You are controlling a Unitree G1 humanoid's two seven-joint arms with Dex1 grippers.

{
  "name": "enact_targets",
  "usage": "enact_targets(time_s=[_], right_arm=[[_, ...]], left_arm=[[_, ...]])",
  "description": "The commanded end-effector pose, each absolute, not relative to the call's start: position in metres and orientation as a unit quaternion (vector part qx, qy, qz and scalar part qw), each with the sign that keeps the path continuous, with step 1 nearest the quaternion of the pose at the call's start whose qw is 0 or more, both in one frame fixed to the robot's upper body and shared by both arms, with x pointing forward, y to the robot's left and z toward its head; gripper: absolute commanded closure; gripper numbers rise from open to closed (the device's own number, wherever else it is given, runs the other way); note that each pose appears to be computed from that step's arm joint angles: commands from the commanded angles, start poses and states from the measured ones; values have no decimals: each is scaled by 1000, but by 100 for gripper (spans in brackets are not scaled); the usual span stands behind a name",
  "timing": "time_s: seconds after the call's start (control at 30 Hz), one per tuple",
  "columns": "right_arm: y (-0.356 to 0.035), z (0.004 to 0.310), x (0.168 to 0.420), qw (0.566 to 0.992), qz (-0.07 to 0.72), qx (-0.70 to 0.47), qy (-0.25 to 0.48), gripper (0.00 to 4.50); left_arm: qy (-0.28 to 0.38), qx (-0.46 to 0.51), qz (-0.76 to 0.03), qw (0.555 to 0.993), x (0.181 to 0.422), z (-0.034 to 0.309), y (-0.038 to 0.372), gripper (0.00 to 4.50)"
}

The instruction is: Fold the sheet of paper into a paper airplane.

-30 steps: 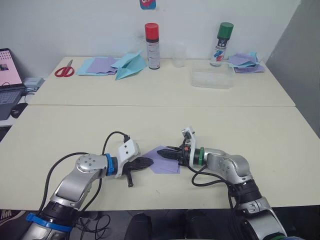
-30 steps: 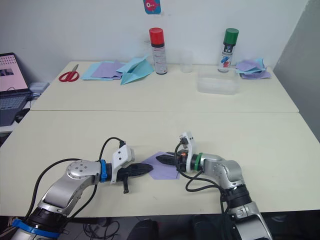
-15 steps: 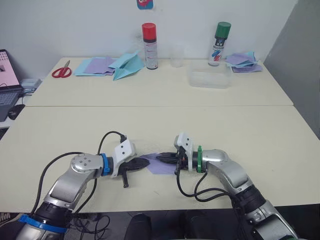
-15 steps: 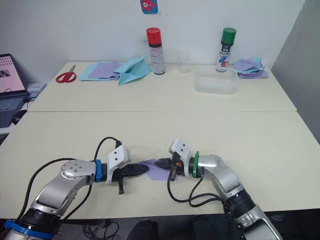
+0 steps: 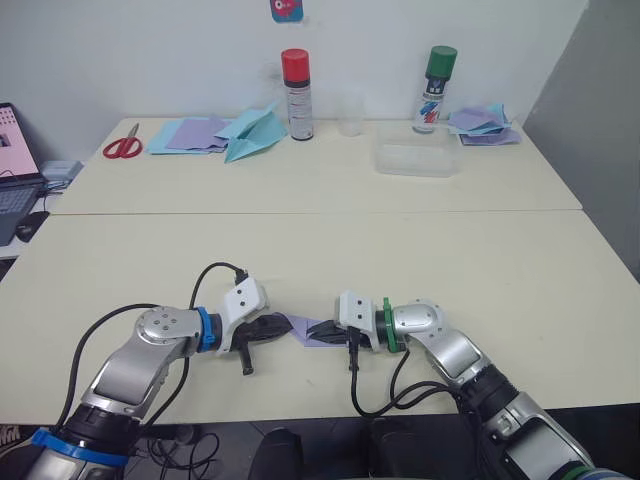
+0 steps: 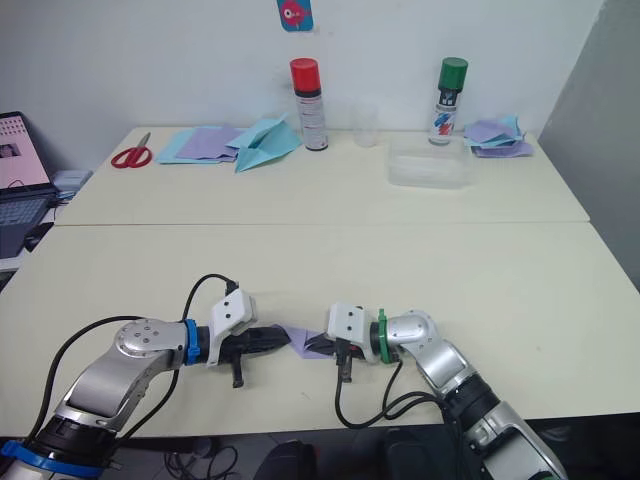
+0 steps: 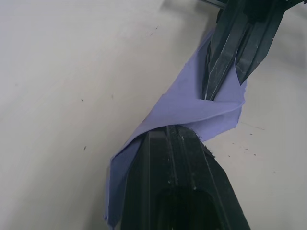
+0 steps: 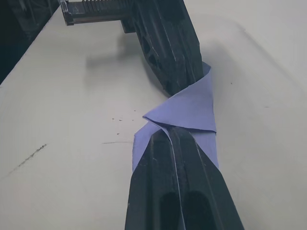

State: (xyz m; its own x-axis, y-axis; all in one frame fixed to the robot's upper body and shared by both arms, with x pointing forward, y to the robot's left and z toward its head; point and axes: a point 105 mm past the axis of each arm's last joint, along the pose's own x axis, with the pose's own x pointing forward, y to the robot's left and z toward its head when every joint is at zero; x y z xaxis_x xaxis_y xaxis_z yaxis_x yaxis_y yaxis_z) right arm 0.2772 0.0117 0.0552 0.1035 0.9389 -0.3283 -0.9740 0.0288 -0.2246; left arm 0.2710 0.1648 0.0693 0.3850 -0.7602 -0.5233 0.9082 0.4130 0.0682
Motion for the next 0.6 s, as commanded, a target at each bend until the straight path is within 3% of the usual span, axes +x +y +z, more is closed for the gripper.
enact_targets(time_s=[0.03,0.17,0.37,0.6], right_arm=[[4,47,286,729,646,-216,66,447],[2,43,286,726,647,-216,83,447],[0,40,285,720,652,-217,95,447],[-1,41,286,723,651,-208,102,447]], left_arm=[[258,168,-501,809,265,62,180,450],[273,146,-513,801,262,80,190,450],[197,44,-514,834,288,132,169,450],[227,85,-522,818,286,94,147,450]])
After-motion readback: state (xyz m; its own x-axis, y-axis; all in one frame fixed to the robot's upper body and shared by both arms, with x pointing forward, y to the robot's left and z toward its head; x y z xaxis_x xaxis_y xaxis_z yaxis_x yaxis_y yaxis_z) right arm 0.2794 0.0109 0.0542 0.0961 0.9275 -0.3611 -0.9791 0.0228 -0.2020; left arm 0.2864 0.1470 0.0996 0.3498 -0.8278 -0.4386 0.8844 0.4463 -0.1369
